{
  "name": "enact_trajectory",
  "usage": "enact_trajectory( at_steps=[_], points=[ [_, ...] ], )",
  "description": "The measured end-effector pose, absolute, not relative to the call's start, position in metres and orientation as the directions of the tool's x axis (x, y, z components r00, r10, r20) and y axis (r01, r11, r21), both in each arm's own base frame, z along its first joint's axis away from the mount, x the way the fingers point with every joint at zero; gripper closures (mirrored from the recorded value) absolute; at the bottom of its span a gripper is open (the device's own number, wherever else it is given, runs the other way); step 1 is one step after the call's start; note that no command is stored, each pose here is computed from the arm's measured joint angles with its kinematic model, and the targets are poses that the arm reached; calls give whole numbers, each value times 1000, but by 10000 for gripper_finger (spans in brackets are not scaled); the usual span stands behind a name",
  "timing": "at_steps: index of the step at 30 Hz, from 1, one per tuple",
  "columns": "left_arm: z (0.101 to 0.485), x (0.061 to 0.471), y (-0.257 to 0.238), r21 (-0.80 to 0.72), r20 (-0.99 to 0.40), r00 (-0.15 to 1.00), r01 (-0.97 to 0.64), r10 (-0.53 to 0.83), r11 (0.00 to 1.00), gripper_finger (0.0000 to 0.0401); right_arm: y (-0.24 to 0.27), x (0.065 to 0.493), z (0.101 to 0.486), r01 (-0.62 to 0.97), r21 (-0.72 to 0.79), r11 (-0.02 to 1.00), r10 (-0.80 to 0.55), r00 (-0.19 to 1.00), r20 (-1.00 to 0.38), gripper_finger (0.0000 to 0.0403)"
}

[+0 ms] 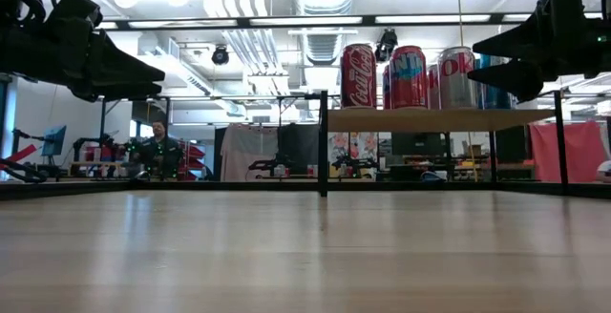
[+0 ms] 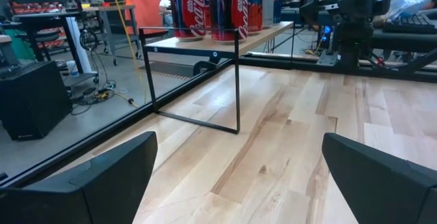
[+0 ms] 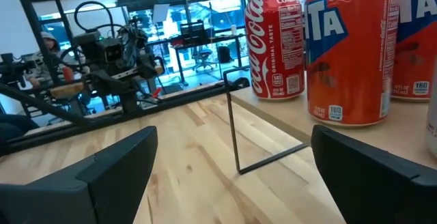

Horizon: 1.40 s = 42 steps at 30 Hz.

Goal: Place canned beverage on shelf
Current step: Return to Home Position

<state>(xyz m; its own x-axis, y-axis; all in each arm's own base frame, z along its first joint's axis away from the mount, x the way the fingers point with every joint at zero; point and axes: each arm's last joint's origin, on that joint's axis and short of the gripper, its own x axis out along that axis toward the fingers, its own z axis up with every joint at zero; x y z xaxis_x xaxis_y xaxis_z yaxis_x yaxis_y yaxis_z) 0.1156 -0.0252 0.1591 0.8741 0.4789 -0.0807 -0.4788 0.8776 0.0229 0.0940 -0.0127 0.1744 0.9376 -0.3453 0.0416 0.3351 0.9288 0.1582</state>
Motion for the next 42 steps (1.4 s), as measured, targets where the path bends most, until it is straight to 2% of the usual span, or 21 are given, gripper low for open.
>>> enact_trajectory(
  at_steps=[42],
  points=[
    [159, 116, -25, 23, -81, 874, -479, 479, 878, 1, -13, 96, 173, 340, 153, 928, -347, 938, 24, 33]
  ],
)
